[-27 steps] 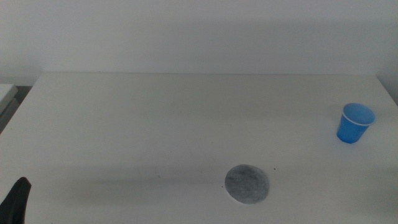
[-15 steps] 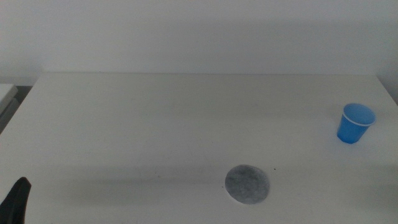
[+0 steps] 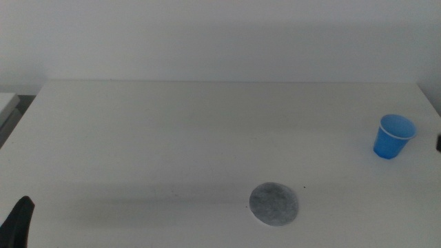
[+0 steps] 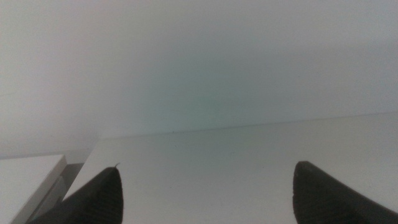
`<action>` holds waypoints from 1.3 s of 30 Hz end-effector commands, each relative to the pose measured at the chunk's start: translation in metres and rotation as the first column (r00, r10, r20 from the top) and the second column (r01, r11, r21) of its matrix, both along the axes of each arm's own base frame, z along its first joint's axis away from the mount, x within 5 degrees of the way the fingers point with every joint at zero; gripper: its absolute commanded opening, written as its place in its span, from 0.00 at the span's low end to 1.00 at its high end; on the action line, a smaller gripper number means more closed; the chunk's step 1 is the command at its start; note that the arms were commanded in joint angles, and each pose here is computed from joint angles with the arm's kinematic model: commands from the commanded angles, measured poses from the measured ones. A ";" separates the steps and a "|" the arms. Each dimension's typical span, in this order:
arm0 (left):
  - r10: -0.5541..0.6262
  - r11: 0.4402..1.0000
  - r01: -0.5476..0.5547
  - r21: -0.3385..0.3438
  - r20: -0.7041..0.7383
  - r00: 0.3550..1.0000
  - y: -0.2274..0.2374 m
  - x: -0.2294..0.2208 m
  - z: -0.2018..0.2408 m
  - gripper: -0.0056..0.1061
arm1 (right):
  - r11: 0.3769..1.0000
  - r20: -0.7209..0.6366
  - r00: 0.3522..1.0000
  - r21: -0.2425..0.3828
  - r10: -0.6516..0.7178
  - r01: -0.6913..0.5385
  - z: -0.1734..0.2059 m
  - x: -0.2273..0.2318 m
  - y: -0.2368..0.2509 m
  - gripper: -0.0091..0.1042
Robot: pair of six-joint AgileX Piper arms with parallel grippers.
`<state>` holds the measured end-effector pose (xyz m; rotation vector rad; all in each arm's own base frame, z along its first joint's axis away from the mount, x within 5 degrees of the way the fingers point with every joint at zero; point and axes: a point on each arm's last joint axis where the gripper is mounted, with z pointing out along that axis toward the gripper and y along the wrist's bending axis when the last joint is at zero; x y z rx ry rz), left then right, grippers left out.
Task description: Place an empty cup on a cup mat.
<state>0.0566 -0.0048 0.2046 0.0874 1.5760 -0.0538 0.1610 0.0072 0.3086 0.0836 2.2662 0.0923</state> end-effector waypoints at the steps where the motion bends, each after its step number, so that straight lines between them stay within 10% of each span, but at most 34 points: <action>1: -0.002 1.000 0.002 -0.011 0.009 1.000 0.000 0.000 0.001 0.89 | 1.000 -0.073 0.997 -0.003 0.001 -0.001 0.013 0.021 0.001 0.90; 23: -0.002 1.000 0.002 -0.011 0.009 1.000 0.000 0.000 0.001 0.89 | 0.985 -0.258 0.960 0.101 -0.109 0.139 0.020 0.113 -0.005 0.90; 39: -0.002 1.000 0.002 -0.011 0.009 1.000 0.000 0.000 0.001 0.89 | 0.963 -0.513 0.836 0.062 -0.194 0.261 -0.076 0.229 -0.049 0.88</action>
